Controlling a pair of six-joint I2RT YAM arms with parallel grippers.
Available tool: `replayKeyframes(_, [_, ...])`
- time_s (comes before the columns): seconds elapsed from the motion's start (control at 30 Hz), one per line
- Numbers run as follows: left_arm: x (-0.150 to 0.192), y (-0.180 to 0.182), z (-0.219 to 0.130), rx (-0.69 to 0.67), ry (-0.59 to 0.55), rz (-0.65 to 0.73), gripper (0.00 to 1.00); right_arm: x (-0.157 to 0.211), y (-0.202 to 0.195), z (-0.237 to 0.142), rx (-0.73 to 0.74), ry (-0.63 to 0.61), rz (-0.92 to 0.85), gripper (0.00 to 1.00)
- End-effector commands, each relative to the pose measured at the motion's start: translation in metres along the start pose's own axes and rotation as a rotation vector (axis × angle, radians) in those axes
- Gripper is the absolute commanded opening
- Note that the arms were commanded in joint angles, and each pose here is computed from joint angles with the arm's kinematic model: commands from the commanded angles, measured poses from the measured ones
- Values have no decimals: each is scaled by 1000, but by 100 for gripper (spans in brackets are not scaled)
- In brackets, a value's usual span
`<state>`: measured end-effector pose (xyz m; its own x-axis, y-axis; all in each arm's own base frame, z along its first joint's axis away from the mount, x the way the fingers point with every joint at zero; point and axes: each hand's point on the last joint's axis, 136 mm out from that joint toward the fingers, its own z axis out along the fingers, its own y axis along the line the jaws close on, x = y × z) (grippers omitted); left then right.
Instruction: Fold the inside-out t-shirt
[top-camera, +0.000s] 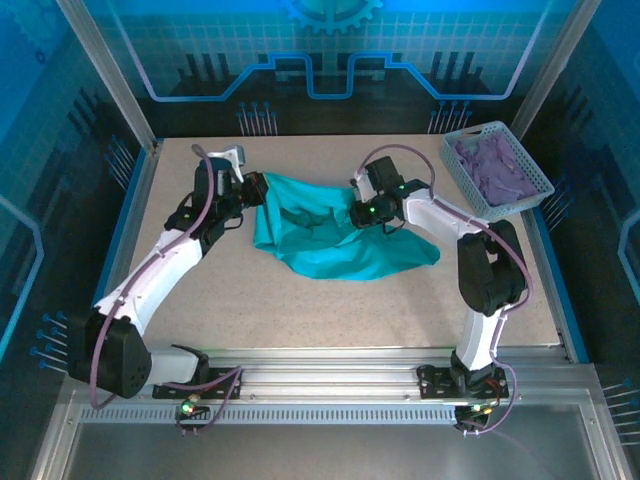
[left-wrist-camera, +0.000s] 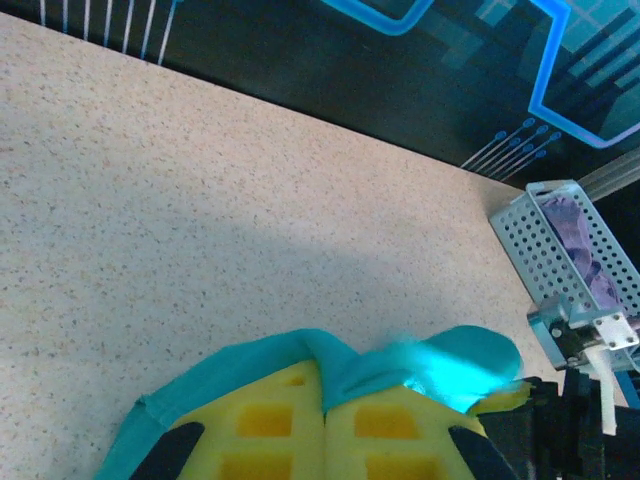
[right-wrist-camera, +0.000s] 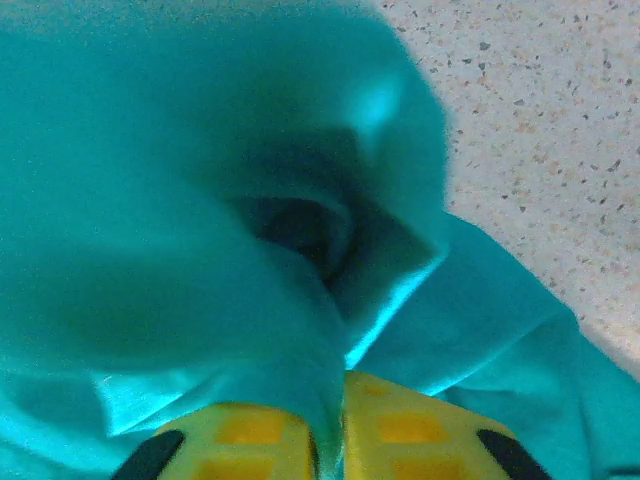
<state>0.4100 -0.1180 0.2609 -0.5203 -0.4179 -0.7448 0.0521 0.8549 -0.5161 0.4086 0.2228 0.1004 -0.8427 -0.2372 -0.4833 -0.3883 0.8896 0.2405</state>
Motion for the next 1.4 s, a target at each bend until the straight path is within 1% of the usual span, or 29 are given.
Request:
replayKeyframes(0.0, [-15,9,1,-23,-63,-3,0,-6,-11,2,41,-10,-13,21])
replayKeyframes(0.1, [-16,10,0,-24,-67,-3,0,-1,-17,6,33,-2,3,29])
replayKeyframes(0.2, [-17,10,0,-24,-70,-3,0,4,-15,11,4,2,7,33])
replayKeyframes(0.3, [-18,10,0,-23,-71,-4,0,2,-12,19,-26,4,10,36])
replayKeyframes(0.43, [-18,10,0,-21,-73,-6,0,-4,-16,28,-17,1,4,37])
replayKeyframes(0.47, [-18,10,0,-20,-71,-7,0,-6,-18,29,-17,-2,5,36])
replayKeyframes(0.53, [-18,10,0,-18,-72,-8,0,-10,-18,26,-21,-21,1,28])
replayKeyframes(0.6, [-19,10,-1,-20,-75,-9,0,-18,-21,10,7,-59,-14,11])
replayKeyframes(0.63, [-20,11,-2,-21,-77,-12,0,-22,-24,0,27,-87,-17,4])
replayKeyframes(0.67, [-22,11,-5,-19,-84,-14,0,-28,-27,-16,40,-125,-15,0])
replayKeyframes(0.73, [-29,9,-10,-13,-105,-20,0,-39,-29,-51,37,-209,-2,0])
replayKeyframes(0.83, [-46,3,-26,7,-157,-35,0,-54,-25,-115,35,-347,-4,0])
replayKeyframes(0.97, [-80,-18,-64,52,-275,-29,0,-68,-6,-204,34,-522,-45,0])
replayKeyframes(1.07, [-106,-39,-97,104,-362,-13,0,-76,6,-263,46,-637,-71,0])
replayKeyframes(1.23, [-135,-64,-139,149,-446,33,0,-79,15,-324,95,-727,-103,0])
replayKeyframes(1.3, [-150,-74,-161,156,-495,58,0,-80,20,-352,109,-779,-116,0])
replayKeyframes(1.37, [-166,-90,-191,200,-558,65,0,-80,28,-384,112,-841,-127,0])
